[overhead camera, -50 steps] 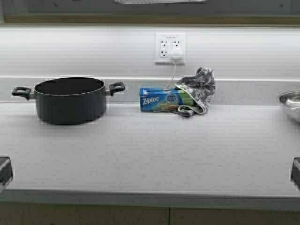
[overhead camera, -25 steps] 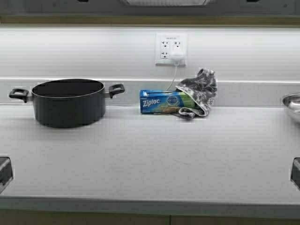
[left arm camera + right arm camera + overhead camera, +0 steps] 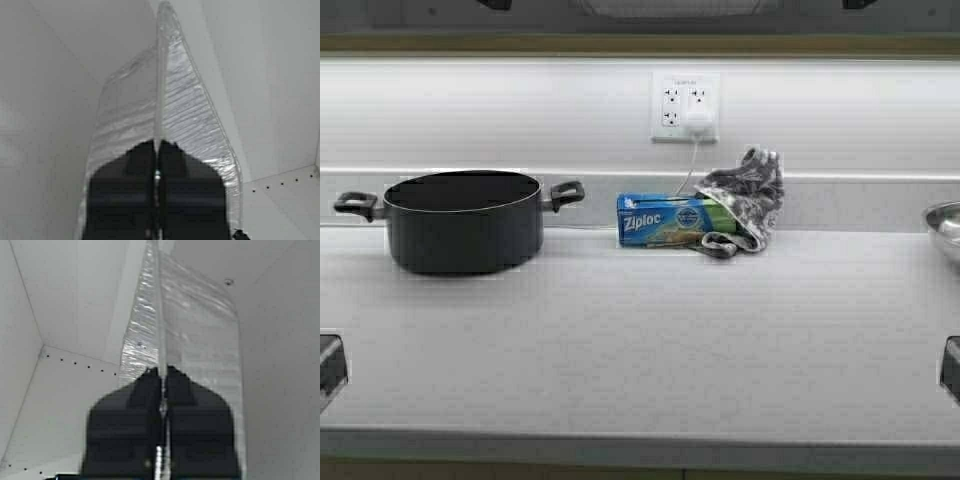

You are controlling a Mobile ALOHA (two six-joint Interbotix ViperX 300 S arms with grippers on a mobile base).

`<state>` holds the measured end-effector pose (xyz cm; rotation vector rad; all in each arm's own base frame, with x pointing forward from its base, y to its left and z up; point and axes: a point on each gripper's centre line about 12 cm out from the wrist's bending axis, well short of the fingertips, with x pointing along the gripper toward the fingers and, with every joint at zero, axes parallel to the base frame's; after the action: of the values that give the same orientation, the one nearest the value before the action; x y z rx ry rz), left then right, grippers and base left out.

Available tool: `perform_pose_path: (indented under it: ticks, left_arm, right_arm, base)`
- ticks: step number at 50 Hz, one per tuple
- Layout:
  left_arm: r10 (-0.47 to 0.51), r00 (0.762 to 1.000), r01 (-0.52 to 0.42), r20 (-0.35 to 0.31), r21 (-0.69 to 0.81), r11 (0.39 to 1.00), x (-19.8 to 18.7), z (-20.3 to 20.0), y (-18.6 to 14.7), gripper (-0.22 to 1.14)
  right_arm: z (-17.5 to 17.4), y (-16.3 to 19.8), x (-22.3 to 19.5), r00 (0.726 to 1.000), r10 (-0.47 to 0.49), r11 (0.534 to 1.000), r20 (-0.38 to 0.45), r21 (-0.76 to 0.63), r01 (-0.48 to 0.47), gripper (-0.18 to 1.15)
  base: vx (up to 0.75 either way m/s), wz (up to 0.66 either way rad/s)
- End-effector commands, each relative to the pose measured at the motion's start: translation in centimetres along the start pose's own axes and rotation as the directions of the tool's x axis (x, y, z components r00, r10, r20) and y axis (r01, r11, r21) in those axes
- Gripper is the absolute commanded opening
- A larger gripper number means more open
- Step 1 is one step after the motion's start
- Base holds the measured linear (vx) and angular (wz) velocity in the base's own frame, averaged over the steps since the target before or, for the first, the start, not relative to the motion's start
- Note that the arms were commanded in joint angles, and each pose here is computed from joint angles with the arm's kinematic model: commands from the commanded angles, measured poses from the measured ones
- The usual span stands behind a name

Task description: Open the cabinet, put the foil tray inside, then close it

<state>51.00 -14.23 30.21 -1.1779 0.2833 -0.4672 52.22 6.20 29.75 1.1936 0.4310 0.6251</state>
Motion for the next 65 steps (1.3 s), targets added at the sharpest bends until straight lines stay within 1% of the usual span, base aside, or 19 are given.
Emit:
perform_pose_path:
  ticks: [1,3,6,8,22,29,33,36,37,40,41,42,44,46,51,54,57,60,65]
  left_arm:
    - [-0.021,0.999,0.021,0.039,-0.005,1.000,-0.5,1.4,-1.1,0.70]
    - [-0.024,0.999,0.024,0.048,-0.008,1.000,-0.6,1.6,-1.3,0.84]
    - [-0.024,0.998,0.025,0.062,-0.018,1.000,-0.9,2.1,-1.4,1.02]
    - [-0.023,0.997,0.025,0.070,-0.018,1.000,-1.1,2.4,-1.5,1.04]
    - [-0.028,0.995,0.027,0.100,0.007,1.000,-2.1,3.8,-1.9,1.02]
    - [-0.026,0.994,0.020,0.109,0.053,0.998,-3.4,4.2,-1.9,1.00]
    - [-0.031,0.993,0.016,0.116,0.130,0.991,-4.4,4.3,-2.7,0.88]
    - [-0.035,0.992,0.009,0.119,0.213,0.977,-5.2,4.3,-3.4,0.66]
    - [-0.036,0.992,0.006,0.121,0.243,0.970,-5.4,4.2,-3.6,0.56]
    - [-0.037,0.993,-0.004,0.113,0.341,0.940,-5.9,3.5,-4.4,0.21]
    - [-0.037,0.993,-0.007,0.110,0.377,0.926,-6.1,3.3,-4.8,0.08]
    - [-0.038,0.993,-0.010,0.107,0.414,0.910,-6.2,3.1,-5.1,0.00]
    - [-0.028,0.995,-0.025,0.100,0.489,0.872,-6.3,2.4,-5.6,-0.14]
    - [-0.006,0.996,-0.048,0.093,0.565,0.823,-6.3,1.6,-6.2,-0.13]
    - [0.123,0.988,-0.149,0.090,0.735,0.662,-6.3,-0.6,-7.1,0.10]
    - [0.176,0.981,-0.175,0.085,0.784,0.596,-6.2,-1.6,-7.2,0.09]
    - [0.186,0.980,-0.172,0.076,0.798,0.578,-6.5,-2.3,-7.3,0.06]
    - [0.194,0.979,-0.175,0.070,0.782,0.598,-7.1,-2.7,-7.0,0.05]
    - [0.212,0.975,-0.182,0.062,0.772,0.609,-8.1,-3.2,-6.4,0.05]
  right_arm:
    - [1.6,2.0,-0.9,0.998,0.034,0.999,0.054,-0.012,-0.034,0.88]
    - [1.8,1.7,-1.2,0.997,0.021,1.000,0.071,-0.004,-0.020,0.98]
    - [2.0,1.5,-1.6,0.996,-0.001,1.000,0.092,-0.004,0.002,1.01]
    - [2.2,1.5,-1.9,0.995,-0.008,1.000,0.102,-0.005,0.008,1.01]
    - [2.5,1.8,-2.2,0.994,-0.009,1.000,0.108,-0.019,0.011,1.00]
    - [2.0,2.2,-2.2,0.997,0.007,0.998,0.073,-0.056,-0.003,0.97]
    - [1.8,2.9,-2.4,0.998,0.009,0.992,0.056,-0.128,-0.001,0.86]
    - [1.6,3.4,-2.8,0.998,-0.010,0.979,0.066,-0.204,0.023,0.65]
    - [1.4,3.6,-3.0,0.997,-0.022,0.969,0.076,-0.245,0.040,0.51]
    - [0.7,4.2,-3.3,0.994,-0.043,0.938,0.096,-0.340,0.073,0.19]
    - [0.3,4.6,-3.4,0.994,-0.047,0.923,0.098,-0.377,0.081,0.09]
    - [-0.1,4.9,-3.5,0.993,-0.057,0.907,0.106,-0.410,0.096,0.00]
    - [-0.7,5.4,-3.7,0.986,-0.088,0.866,0.138,-0.479,0.144,-0.07]
    - [-1.7,5.9,-3.7,0.975,-0.133,0.814,0.180,-0.541,0.211,-0.04]
    - [-4.1,6.7,-4.1,0.920,-0.261,0.646,0.292,-0.655,0.391,0.13]
    - [-5.7,7.2,-4.2,0.889,-0.312,0.546,0.334,-0.703,0.456,0.12]
    - [-6.7,7.4,-4.3,0.871,-0.342,0.471,0.352,-0.738,0.483,0.08]
    - [-7.6,7.8,-4.3,0.870,-0.347,0.451,0.349,-0.751,0.481,0.07]
    - [-8.5,7.2,-4.9,0.869,-0.365,0.474,0.334,-0.737,0.482,0.07]
  base:
    - [0.01,-0.01]
    - [0.01,-0.01]
    - [0.01,-0.01]
    - [0.01,-0.01]
    - [0.01,-0.01]
    - [0.00,0.00]
    - [0.00,0.00]
    - [0.00,0.00]
    - [0.00,0.00]
    - [0.00,0.00]
    - [0.00,0.00]
    - [0.00,0.00]
    - [0.00,0.00]
    - [0.00,0.00]
    - [0.00,0.00]
    - [0.00,0.00]
    - [0.00,0.00]
    - [-0.01,0.00]
    - [-0.02,-0.01]
